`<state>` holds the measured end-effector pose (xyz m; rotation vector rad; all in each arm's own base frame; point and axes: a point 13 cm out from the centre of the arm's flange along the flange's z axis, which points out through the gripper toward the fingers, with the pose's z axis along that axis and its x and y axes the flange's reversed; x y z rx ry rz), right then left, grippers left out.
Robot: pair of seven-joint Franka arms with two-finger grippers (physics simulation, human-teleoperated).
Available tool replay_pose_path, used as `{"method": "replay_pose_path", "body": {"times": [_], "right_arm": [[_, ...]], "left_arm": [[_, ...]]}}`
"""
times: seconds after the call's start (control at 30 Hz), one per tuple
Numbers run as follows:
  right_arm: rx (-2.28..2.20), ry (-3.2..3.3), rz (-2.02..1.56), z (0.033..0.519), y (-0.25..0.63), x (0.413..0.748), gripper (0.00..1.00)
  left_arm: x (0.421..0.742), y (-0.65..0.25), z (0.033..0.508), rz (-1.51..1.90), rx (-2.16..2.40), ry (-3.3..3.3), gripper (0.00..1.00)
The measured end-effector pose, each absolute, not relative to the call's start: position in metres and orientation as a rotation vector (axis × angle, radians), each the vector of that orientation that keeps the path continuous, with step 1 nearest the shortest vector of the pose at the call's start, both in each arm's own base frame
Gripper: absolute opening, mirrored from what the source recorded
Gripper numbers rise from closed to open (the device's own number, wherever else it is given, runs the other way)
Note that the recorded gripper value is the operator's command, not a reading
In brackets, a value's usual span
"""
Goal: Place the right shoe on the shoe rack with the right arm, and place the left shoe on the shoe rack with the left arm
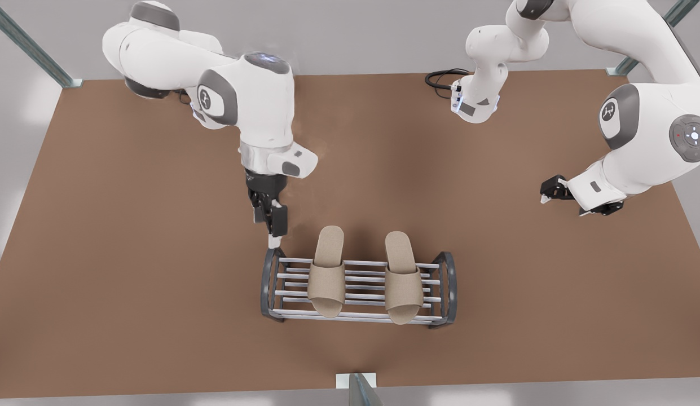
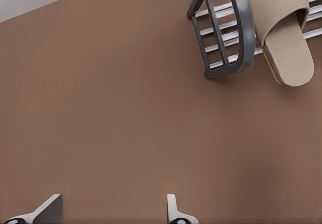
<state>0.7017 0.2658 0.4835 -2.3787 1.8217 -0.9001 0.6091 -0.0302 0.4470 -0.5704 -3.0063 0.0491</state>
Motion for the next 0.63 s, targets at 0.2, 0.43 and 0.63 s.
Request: {"method": "replay_pose_path", "body": {"times": [0.2,0.43,0.63], "right_arm": [[-1.434,3.005,-0.221,0.384,-0.055,0.640,1.00],[-0.977,3.095,-0.009,0.426,-0.005,0.624,1.00],[-0.646,3.194,0.021,0.427,-0.007,0.619,1.00]], "left_arm": [[0.608,-0.030,0.447,0.050,-0.574,-3.004,1.00],[0.607,-0.030,0.448,0.050,-0.578,-3.001,1.00],[0.606,-0.030,0.450,0.050,-0.580,-3.000,1.00]]}}
